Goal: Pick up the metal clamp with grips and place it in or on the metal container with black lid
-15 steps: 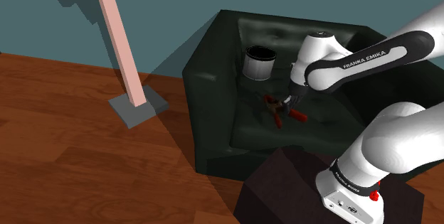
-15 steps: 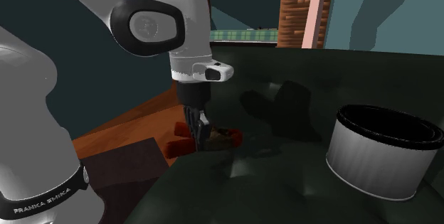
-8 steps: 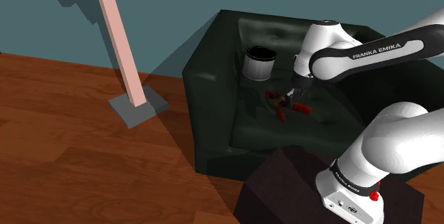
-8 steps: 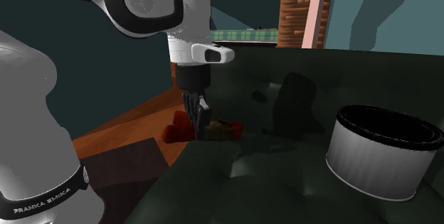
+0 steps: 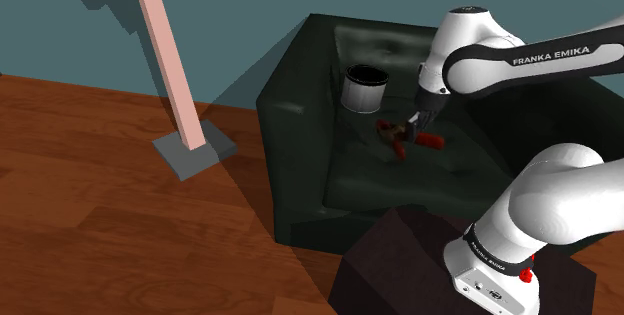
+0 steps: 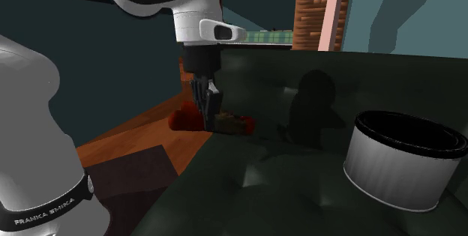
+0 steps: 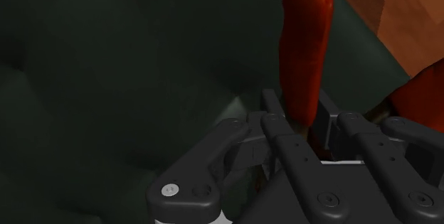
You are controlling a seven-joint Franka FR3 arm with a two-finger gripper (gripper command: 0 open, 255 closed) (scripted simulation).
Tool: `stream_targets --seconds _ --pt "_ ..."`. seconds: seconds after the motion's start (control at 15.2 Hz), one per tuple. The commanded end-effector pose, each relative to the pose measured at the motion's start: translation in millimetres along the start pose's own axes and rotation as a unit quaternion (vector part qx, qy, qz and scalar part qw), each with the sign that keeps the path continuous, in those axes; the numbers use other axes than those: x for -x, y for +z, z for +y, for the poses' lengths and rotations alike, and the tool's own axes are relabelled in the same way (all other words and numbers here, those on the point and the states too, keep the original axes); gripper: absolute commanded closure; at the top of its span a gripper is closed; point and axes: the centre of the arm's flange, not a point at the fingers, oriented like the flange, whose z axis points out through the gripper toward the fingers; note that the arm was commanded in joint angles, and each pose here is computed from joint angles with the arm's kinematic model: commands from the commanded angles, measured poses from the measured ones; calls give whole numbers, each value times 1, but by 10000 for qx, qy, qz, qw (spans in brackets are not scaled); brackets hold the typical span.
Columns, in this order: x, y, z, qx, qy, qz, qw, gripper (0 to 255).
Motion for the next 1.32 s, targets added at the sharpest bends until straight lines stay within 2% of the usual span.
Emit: stream_targets --seconds 0.0,1.06,1.25 --pt "-1 -12 0 -1 0 -1 10000 255" --pt "-1 -95 4 -1 0 -1 10000 255" --pt "-35 -95 25 -1 0 -1 10000 255"
